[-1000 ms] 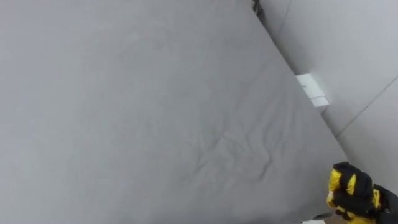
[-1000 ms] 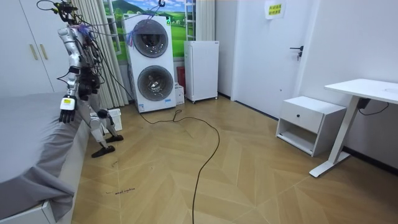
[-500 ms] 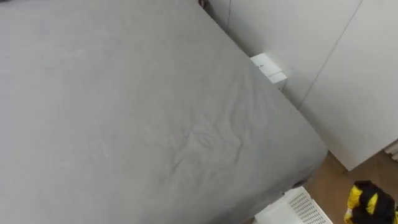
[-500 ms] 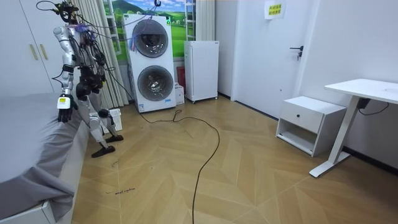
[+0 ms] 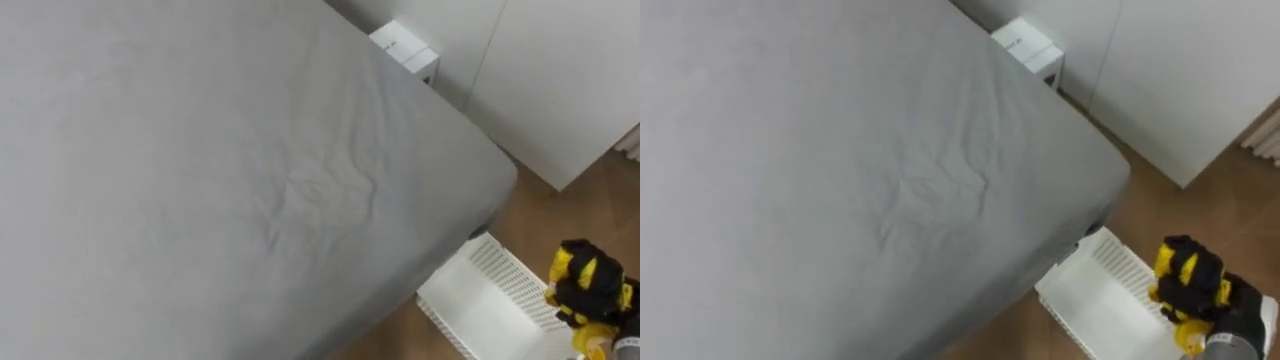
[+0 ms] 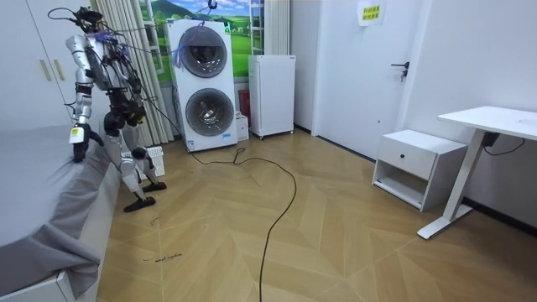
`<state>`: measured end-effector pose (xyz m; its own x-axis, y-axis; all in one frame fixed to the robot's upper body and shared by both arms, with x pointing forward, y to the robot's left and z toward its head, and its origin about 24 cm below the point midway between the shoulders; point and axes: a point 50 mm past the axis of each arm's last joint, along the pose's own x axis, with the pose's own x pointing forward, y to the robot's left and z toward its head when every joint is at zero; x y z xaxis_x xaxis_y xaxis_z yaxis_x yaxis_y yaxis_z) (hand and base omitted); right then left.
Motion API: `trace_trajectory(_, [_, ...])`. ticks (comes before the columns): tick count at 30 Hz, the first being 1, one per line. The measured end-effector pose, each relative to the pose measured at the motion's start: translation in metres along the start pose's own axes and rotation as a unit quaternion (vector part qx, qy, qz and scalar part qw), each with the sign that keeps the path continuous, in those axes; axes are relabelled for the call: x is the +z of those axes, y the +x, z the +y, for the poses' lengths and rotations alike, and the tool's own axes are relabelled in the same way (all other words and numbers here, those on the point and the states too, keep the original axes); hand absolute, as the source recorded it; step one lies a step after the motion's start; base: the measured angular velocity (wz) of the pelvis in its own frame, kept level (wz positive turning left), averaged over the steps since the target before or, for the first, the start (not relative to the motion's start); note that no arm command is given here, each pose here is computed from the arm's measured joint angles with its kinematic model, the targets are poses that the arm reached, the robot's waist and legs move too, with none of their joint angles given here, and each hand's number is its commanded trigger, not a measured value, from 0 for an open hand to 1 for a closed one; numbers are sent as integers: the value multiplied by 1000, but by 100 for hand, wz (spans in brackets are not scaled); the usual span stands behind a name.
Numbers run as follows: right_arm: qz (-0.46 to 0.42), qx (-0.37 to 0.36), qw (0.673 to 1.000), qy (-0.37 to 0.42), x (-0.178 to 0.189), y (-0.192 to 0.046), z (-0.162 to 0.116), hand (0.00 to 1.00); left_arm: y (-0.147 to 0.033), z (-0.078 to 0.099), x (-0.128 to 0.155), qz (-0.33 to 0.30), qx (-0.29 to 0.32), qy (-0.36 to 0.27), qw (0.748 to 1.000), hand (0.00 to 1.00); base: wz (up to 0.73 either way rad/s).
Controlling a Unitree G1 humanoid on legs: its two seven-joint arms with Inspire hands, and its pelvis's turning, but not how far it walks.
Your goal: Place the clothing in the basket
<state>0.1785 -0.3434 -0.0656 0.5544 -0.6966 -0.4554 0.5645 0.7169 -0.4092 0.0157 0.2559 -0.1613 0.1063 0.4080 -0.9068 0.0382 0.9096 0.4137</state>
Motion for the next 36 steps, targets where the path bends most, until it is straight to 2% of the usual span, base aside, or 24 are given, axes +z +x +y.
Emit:
trace_trajectory(1, [-2, -4, 1000, 1, 2, 1, 0, 100, 1, 0, 2, 0, 1, 3, 1000, 0, -9])
trace_trajectory(2, [-2, -12, 1000, 1, 2, 3, -2, 8, 2, -1, 8, -1, 4, 2, 1000, 0, 0])
trace_trajectory(3, [0, -20, 1000, 2, 2, 3, -3, 0, 2, -1, 11, -2, 5, -3, 1000, 0, 0])
trace_trajectory(11, [20, -56, 998, 12, 2, 9, -12, 0, 1, -7, 25, -20, 8, -19, 1000, 0, 3])
trace_trajectory(14, [14, -65, 997, 29, 9, 10, -11, 0, 1, -7, 29, -23, 8, -38, 999, 0, 1])
trace_trajectory(23, [-27, -78, 996, 41, 28, 16, -17, 0, 1, -6, 38, -40, 11, -38, 998, 0, 11])
trace_trajectory(36, [-6, -86, 994, 64, 15, 13, -23, 0, 2, 1, 44, -65, 20, -36, 997, 0, 13])
